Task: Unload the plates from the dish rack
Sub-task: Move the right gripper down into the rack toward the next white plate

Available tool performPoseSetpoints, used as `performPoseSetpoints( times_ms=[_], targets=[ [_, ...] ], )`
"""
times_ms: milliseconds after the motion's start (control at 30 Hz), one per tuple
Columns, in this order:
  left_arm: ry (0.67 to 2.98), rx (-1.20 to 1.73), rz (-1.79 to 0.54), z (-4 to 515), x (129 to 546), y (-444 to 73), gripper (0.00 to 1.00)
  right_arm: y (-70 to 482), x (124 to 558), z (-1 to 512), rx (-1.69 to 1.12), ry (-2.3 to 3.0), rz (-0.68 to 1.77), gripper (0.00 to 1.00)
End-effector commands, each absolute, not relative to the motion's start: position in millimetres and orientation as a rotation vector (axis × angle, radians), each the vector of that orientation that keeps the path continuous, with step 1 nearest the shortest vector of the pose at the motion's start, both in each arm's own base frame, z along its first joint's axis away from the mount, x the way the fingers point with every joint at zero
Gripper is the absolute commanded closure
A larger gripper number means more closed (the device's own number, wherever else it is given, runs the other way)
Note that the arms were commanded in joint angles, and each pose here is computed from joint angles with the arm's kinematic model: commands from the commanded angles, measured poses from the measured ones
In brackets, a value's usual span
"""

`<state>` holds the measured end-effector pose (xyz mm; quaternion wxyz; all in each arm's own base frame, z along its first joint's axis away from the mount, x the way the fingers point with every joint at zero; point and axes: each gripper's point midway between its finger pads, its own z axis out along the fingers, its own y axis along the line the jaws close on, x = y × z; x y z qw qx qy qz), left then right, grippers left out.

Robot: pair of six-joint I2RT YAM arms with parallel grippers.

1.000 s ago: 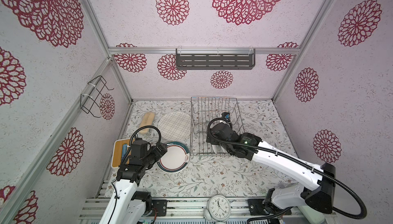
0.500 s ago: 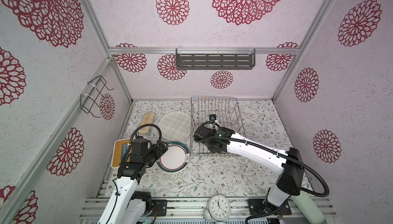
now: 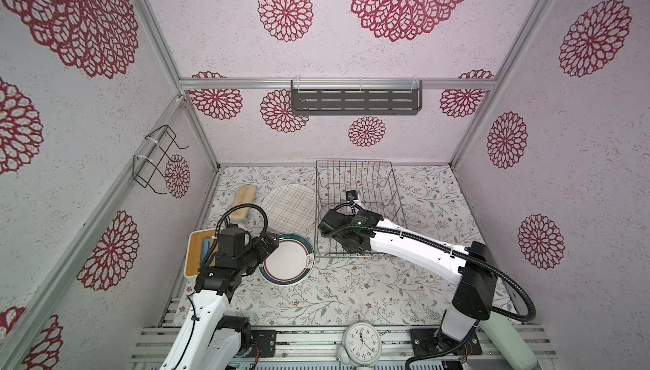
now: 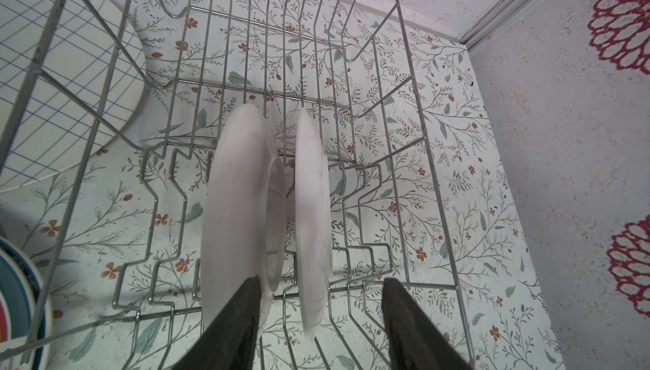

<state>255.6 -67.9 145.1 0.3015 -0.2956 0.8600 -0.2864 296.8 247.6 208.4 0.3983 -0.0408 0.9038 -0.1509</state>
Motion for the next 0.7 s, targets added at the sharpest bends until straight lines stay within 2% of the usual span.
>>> performPoseSetpoints(
  times_ms=[0,667],
  targets=[
    [2.249,-0.733,-0.779,160.0,262.5,-71.6,0.00,236.5,302.0,210.4,-0.073,2.266,-0.427,0.42],
    [2.257,-0.733,-0.785,156.3,261.6,-72.9,0.01,221.7,310.9,170.5,-0.065,2.327,-0.461,0.52]
  ],
)
